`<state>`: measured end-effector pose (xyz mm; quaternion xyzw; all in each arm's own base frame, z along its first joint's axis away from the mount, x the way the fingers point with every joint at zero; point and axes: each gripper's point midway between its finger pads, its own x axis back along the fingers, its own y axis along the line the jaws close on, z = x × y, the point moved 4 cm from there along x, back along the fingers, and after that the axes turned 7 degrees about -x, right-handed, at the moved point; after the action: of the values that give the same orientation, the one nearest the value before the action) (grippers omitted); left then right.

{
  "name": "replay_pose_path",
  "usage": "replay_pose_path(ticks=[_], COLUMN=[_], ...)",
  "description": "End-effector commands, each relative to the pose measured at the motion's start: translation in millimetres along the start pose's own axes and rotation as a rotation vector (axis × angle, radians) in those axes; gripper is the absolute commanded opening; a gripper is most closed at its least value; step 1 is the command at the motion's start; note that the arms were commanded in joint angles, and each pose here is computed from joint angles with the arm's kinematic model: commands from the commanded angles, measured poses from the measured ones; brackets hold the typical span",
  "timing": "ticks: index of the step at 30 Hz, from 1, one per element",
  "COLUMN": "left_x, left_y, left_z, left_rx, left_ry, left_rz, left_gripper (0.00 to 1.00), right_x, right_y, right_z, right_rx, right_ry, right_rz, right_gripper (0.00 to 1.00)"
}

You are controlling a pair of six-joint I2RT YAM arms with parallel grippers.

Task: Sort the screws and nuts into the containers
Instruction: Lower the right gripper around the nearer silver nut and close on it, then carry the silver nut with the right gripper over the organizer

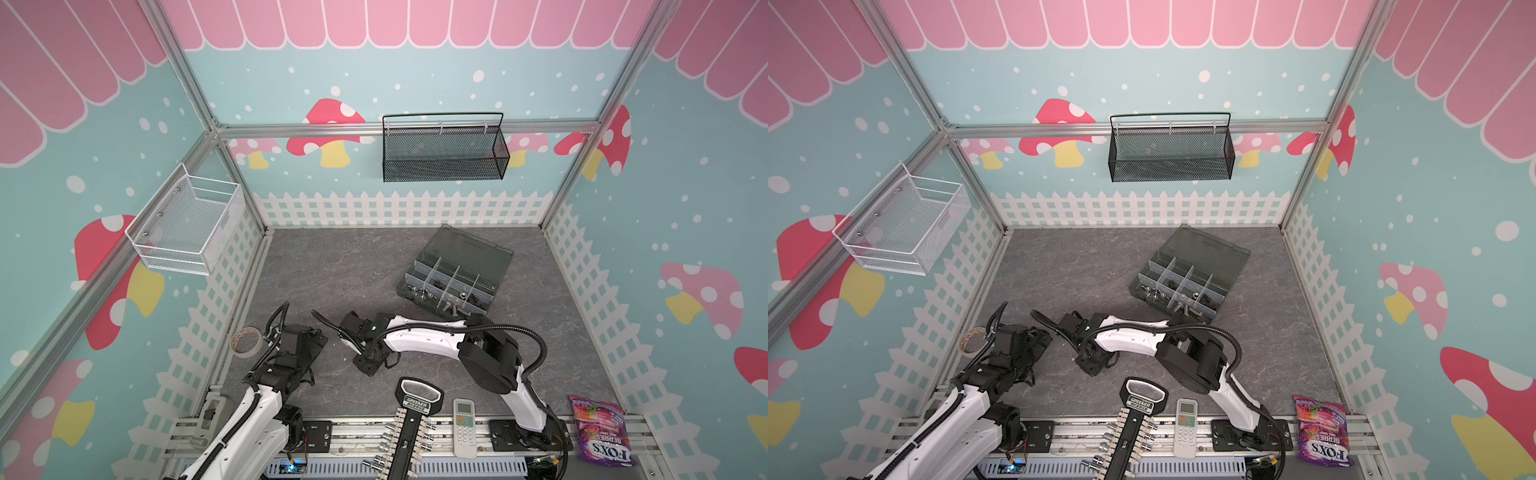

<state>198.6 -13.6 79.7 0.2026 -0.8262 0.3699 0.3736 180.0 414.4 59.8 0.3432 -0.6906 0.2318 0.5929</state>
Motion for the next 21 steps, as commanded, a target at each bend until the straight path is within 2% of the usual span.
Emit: replay_pose_path(ticks=[1, 6, 9, 12, 21], left_x=[0, 0, 0, 0, 0], left_y=[2, 2, 2, 2, 3], left_z=[-1, 0, 0, -1, 0], left_rx=[0.034, 0.030, 0.030, 0.030, 0.031], left_ry=[-0.006, -0.006, -0.007, -0.008, -0.006], left_rz=[0.003, 0.003, 0.004, 0.001, 0.001], left_gripper=[1.00, 1.00, 1.00, 1.00, 1.00], right_x=[-14, -21, -22, -17, 4], right_y=[-8, -9, -10, -10, -26], right_z=[32, 30, 28, 25, 15], right_rx=[-0.003, -0.007, -0.007, -0.008, -0.047], right_ry=[0.128, 0.125, 0.123, 0.103, 0.038], right_rz=[0.052, 0.060, 0.064, 0.072, 0.124], right_gripper=[0.40, 0.36, 0.30, 0.24, 0.16])
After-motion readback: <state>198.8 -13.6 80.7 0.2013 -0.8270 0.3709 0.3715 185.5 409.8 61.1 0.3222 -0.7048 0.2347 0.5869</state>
